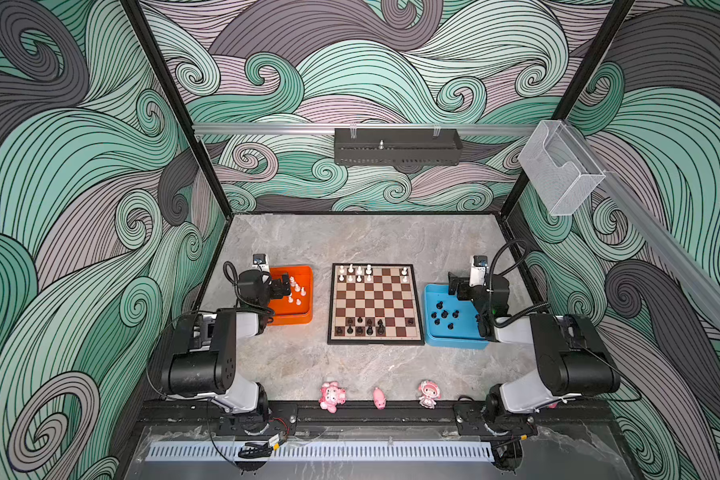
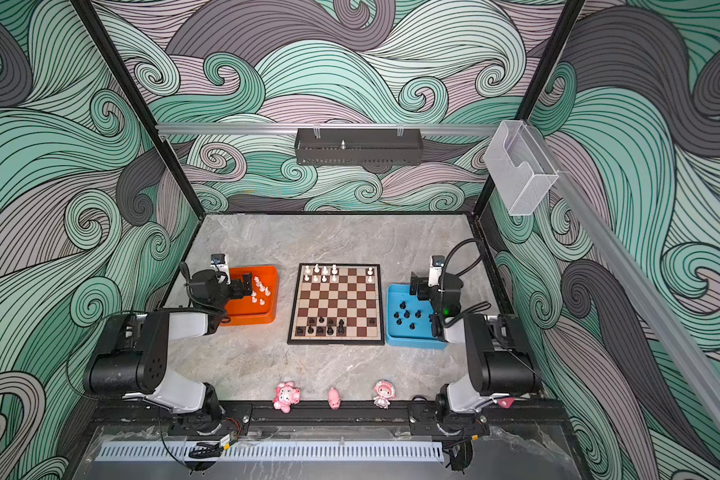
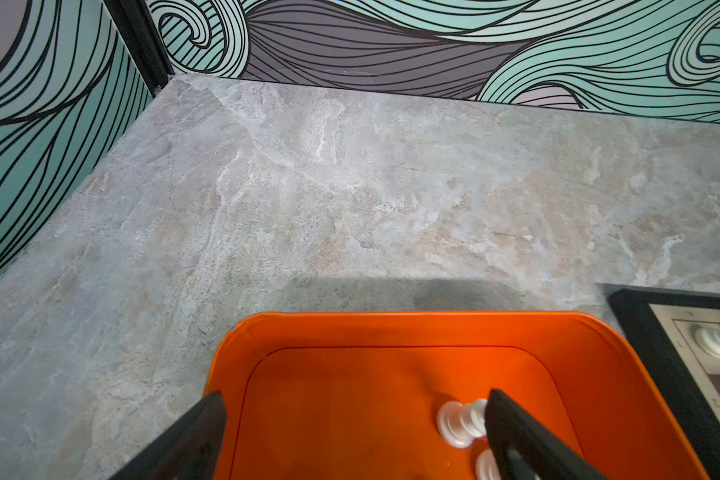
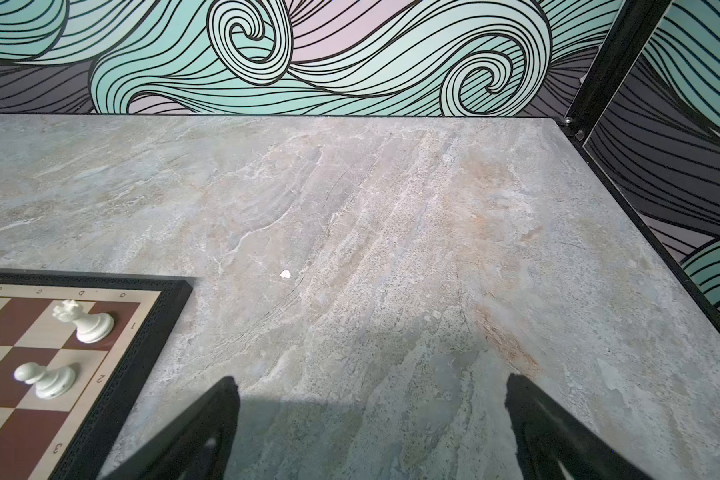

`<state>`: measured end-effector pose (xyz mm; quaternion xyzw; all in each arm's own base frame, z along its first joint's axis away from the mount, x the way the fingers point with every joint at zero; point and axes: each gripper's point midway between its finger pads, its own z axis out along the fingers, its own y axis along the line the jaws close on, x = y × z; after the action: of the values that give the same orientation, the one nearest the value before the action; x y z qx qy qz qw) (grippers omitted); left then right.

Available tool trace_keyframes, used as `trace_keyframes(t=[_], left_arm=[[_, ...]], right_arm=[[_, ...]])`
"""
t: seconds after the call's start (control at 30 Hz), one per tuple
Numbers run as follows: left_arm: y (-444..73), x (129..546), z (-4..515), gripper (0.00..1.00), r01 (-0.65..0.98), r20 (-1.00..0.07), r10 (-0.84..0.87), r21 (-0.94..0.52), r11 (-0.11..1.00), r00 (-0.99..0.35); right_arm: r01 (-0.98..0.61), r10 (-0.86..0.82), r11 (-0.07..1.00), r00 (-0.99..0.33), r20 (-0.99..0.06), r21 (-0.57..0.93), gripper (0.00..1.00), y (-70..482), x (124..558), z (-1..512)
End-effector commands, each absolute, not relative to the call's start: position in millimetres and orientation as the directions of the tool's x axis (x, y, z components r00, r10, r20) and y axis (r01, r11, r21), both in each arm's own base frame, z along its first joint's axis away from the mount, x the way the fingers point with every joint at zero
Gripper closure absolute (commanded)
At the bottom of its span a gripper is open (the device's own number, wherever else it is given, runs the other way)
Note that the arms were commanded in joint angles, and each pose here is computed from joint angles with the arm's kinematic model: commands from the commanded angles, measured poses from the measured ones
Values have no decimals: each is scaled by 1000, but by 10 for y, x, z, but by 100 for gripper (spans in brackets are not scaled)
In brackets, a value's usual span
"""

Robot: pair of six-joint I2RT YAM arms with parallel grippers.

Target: Set up the chess pieces on the board

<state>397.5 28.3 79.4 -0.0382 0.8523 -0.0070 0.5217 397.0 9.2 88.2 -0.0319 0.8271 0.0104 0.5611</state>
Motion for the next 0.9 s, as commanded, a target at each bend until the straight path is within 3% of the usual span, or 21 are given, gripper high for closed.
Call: trace_keyframes(t=[0.0,0.87], left_arm=[[270,4018,825,1,-44,-896,-62,-48,998,-440],[282,4012,822,1,-54,-890,-72,-53,997,-451]], right_arm=[[-52,-30,999,-362,-932,-12,1,80,4001,915],[-52,-29,999,-362,-932,-11,0,76,4002,913]])
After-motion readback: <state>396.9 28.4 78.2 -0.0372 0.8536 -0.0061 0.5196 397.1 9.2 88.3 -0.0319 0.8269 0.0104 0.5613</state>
